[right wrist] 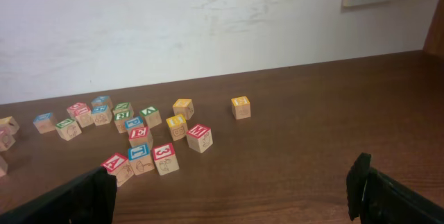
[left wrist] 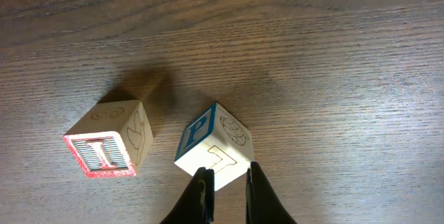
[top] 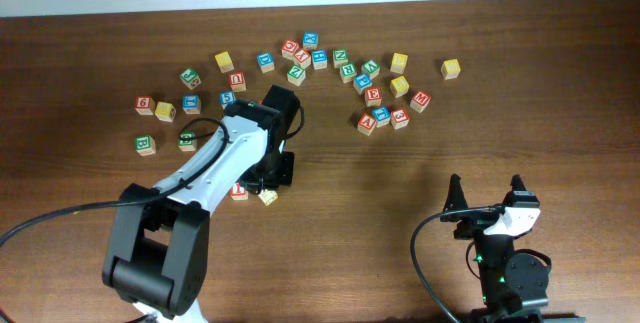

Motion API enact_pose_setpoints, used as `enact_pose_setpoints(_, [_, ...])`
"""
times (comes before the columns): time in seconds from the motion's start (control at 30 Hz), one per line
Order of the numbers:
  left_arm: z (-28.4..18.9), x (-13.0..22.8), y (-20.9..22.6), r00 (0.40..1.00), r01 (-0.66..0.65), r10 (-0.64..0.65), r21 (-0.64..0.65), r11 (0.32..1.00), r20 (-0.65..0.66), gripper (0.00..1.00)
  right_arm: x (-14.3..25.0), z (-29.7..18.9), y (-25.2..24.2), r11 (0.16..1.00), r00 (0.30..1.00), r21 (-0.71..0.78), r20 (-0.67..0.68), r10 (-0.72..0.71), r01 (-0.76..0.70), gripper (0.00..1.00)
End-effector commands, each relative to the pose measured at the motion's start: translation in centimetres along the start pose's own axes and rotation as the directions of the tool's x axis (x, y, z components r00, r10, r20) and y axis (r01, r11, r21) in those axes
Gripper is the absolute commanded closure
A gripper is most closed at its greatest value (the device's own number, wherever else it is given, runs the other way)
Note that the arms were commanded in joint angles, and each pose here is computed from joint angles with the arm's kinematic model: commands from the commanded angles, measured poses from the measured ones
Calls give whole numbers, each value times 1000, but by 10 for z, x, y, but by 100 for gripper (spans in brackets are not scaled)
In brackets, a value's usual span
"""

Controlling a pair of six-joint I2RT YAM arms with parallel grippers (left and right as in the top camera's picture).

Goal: Spell out ICRA

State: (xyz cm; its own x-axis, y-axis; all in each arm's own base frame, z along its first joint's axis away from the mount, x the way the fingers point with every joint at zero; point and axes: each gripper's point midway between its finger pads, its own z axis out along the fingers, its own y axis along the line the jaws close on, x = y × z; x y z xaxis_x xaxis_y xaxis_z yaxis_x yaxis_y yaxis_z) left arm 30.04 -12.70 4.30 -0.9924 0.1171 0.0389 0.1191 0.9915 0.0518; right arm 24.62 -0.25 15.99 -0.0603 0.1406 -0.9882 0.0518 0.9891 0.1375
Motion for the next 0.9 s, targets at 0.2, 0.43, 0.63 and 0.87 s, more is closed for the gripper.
enact_pose_setpoints(0.2, [5, 15, 4, 999, -7, 6, -20, 1000, -53, 85, 2, 0, -4, 1000, 1000, 18, -3, -7, 7, 2])
enact_pose_setpoints(0.43, [22, 14, 4, 1000, -6, 5, -15, 1000, -24, 76, 2, 0, -4, 1000, 1000, 18, -3, -7, 7, 2])
enact_pose_setpoints(0.63, [22, 18, -6, 999, -9, 11, 32, 999, -44, 77, 2, 0, -4, 1000, 1000, 18, -3, -7, 7, 2])
enact_pose_setpoints(0.87, [20, 24, -31, 997, -40, 47, 114, 993, -57, 77, 2, 0, -4, 1000, 1000, 18, -3, -7, 7, 2])
